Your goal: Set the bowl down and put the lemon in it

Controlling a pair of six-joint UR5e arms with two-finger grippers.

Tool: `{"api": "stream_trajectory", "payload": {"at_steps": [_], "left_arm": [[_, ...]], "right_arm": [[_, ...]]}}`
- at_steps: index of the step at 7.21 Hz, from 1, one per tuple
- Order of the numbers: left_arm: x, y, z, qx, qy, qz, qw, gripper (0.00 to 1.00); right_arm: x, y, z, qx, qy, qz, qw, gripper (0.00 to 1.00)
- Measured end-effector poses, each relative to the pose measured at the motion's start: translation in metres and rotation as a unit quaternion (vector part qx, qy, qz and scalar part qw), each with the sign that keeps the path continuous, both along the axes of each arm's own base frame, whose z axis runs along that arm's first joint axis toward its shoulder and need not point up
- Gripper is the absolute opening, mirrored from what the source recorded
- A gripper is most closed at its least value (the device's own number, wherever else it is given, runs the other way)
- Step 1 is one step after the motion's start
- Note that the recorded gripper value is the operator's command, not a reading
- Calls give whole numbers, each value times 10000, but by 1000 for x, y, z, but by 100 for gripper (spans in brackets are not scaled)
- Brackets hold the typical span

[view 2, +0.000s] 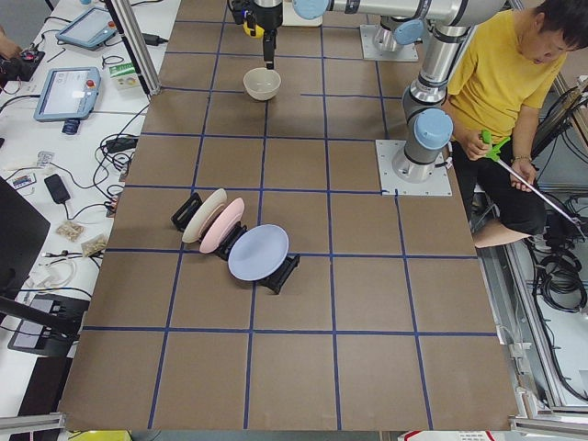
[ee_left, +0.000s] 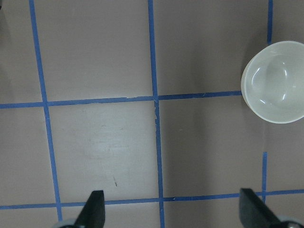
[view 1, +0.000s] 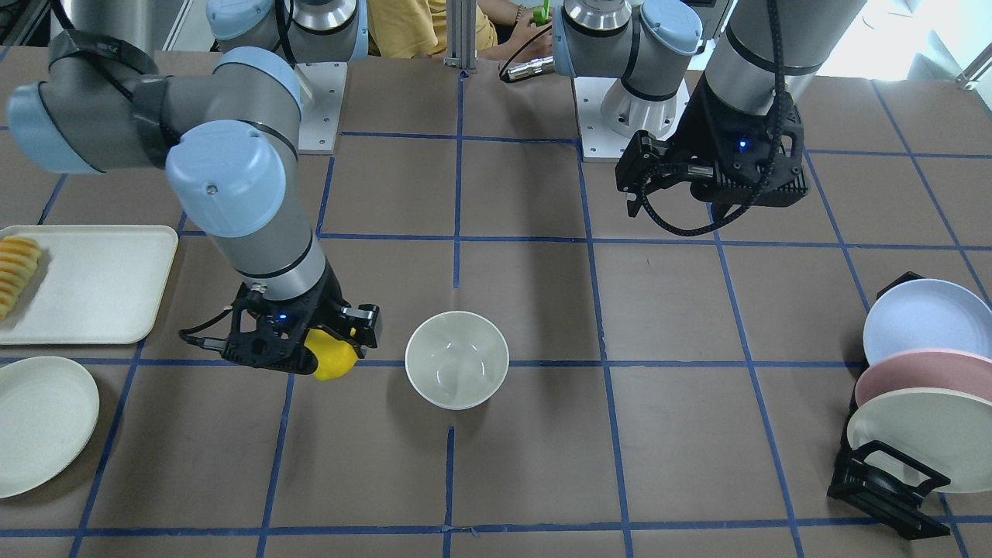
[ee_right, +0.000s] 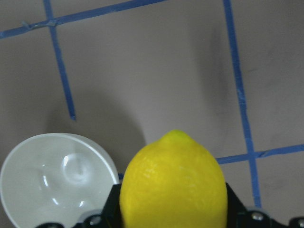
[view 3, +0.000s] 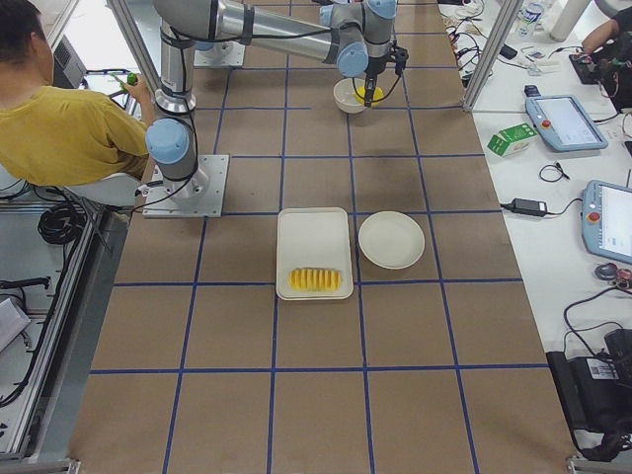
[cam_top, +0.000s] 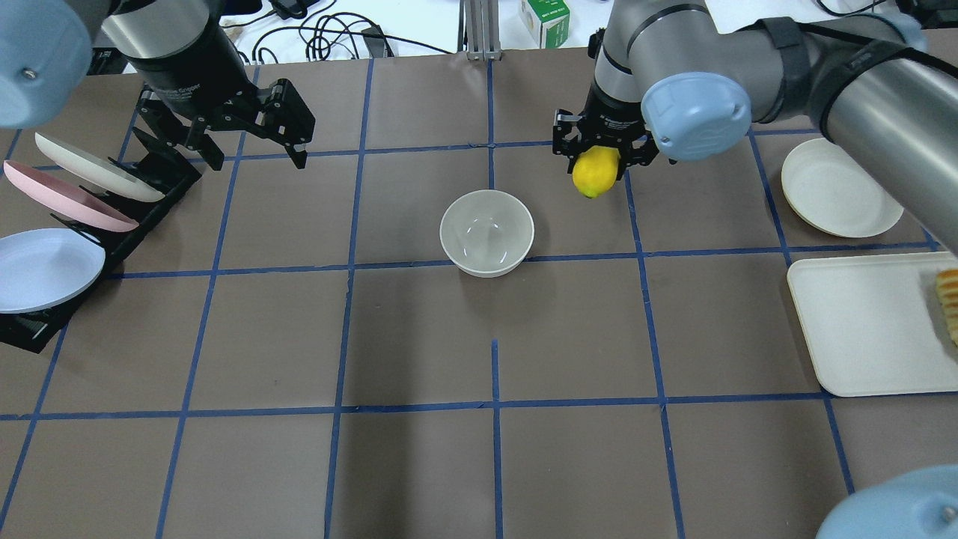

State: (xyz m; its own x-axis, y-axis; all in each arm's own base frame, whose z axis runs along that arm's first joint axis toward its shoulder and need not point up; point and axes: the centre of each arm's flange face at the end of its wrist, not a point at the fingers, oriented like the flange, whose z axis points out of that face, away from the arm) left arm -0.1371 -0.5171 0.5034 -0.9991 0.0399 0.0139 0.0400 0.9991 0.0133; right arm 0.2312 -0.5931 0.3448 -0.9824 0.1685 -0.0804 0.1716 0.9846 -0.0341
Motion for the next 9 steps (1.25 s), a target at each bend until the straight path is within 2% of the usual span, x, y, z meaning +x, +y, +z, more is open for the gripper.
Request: {"api": "stream_trajectory", "payload": {"at_steps": [2,5,9], "left_arm": [[-1,-1,-5,52,11,34,10000,100],[-2,3,-2,47,18,30,10000,100],[-1,2,3,-1,18,40,10000,100]], "right_arm": [[44,6,-18,-22,-146,89,9999,0],[100,17,-51,-11,-324,428,9986,0],[114,10,-91,98,-416,568,9975,0]]}}
